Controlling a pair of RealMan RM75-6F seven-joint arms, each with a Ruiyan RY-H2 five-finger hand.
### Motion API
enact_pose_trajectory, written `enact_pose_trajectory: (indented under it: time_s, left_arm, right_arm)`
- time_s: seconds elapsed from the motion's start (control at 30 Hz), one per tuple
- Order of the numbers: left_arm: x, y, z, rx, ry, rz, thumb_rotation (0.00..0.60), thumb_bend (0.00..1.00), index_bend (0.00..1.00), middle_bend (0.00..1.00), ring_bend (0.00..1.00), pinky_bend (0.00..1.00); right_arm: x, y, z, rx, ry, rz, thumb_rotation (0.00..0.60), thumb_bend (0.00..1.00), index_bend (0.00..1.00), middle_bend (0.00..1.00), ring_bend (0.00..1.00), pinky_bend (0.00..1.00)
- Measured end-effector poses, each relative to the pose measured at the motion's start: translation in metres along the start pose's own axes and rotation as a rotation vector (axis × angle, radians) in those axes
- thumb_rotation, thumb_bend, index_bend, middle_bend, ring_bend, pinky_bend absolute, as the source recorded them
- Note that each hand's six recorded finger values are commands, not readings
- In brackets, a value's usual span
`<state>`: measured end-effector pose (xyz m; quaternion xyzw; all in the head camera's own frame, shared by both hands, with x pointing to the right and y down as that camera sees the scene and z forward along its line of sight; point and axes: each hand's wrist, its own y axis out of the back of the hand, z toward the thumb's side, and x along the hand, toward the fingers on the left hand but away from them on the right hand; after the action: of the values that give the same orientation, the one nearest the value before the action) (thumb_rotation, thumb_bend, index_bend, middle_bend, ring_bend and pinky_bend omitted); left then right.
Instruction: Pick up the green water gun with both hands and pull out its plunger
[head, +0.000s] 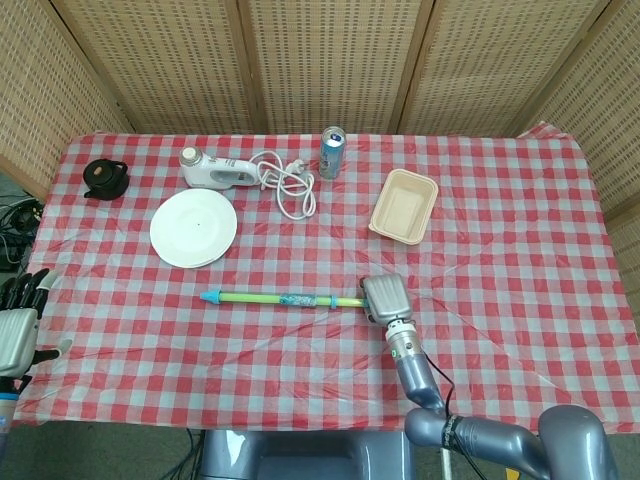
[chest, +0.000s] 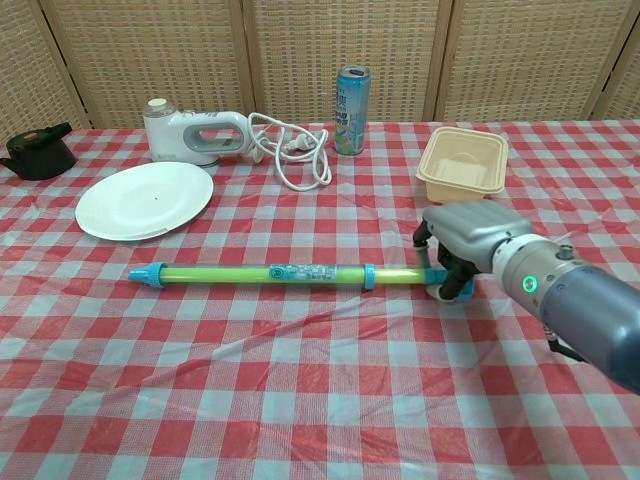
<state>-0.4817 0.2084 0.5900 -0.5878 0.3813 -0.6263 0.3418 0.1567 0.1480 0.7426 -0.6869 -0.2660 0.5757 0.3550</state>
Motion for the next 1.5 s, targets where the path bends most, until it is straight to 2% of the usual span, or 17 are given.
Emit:
enact_pose_trajectory:
  time_s: [0.23,0.43,0.67,0.87,0.9,0.97,1.03,1.13,1.3,1.43,1.5]
  left_arm:
    - [0.001,-0.002,0.004,0.002,-0.007,-0.005,0.6,0.15,0.0,0.0,0.0,0.0]
    - [0.006,-0.001,0.013,-0.005,-0.02,-0.014,0.6,0.15,0.0,0.0,0.0,0.0]
    - [0.017,0.017,0.022,-0.018,-0.029,0.017,0.6,0.15,0.0,0.0,0.0,0.0]
    - [0.032,0.036,0.038,-0.011,-0.046,0.049,0.6,0.16,0.0,0.0,0.0,0.0]
    - [0.035,0.04,0.042,-0.012,-0.052,0.053,0.6,0.16,0.0,0.02,0.03,0.02]
    - [0.043,0.048,0.052,-0.014,-0.068,0.061,0.6,0.18,0.04,0.11,0.14,0.12]
    - [0.051,0.053,0.061,-0.018,-0.08,0.062,0.6,0.18,0.11,0.29,0.31,0.26]
    - [0.063,0.061,0.075,-0.016,-0.098,0.067,0.6,0.19,0.2,0.48,0.47,0.37]
    - [0.08,0.067,0.095,-0.013,-0.116,0.058,0.6,0.19,0.26,0.7,0.64,0.53]
    - [0.093,0.067,0.114,-0.023,-0.141,0.014,0.6,0.19,0.36,0.84,0.76,0.63]
    - [0.098,0.066,0.123,-0.027,-0.154,-0.01,0.6,0.2,0.38,0.88,0.8,0.67]
  right_arm:
    - [0.004,0.018,0.003,-0.05,0.025,-0.02,0.6,0.54,0.8,1.0,1.0,0.69]
    - [0.01,0.046,0.007,-0.106,0.047,-0.034,0.6,0.54,0.81,1.0,1.0,0.69]
    - [0.015,0.076,0.004,-0.152,0.052,-0.033,0.6,0.54,0.81,1.0,1.0,0.69]
    - [0.015,0.086,0.008,-0.147,0.068,-0.029,0.6,0.54,0.81,1.0,1.0,0.69]
    - [0.014,0.087,0.009,-0.146,0.071,-0.029,0.6,0.54,0.81,1.0,1.0,0.69]
    - [0.014,0.09,0.011,-0.144,0.077,-0.029,0.6,0.54,0.81,1.0,1.0,0.69]
    - [0.013,0.093,0.013,-0.14,0.082,-0.03,0.6,0.54,0.81,1.0,1.0,0.69]
    - [0.011,0.096,0.015,-0.134,0.086,-0.03,0.6,0.54,0.81,1.0,1.0,0.69]
    - [0.007,0.097,0.015,-0.137,0.085,-0.02,0.6,0.54,0.81,1.0,1.0,0.69]
    - [0.004,0.097,0.014,-0.138,0.083,-0.012,0.6,0.54,0.81,1.0,1.0,0.69]
    - [0.002,0.097,0.013,-0.14,0.082,-0.01,0.6,0.54,0.81,1.0,1.0,0.69]
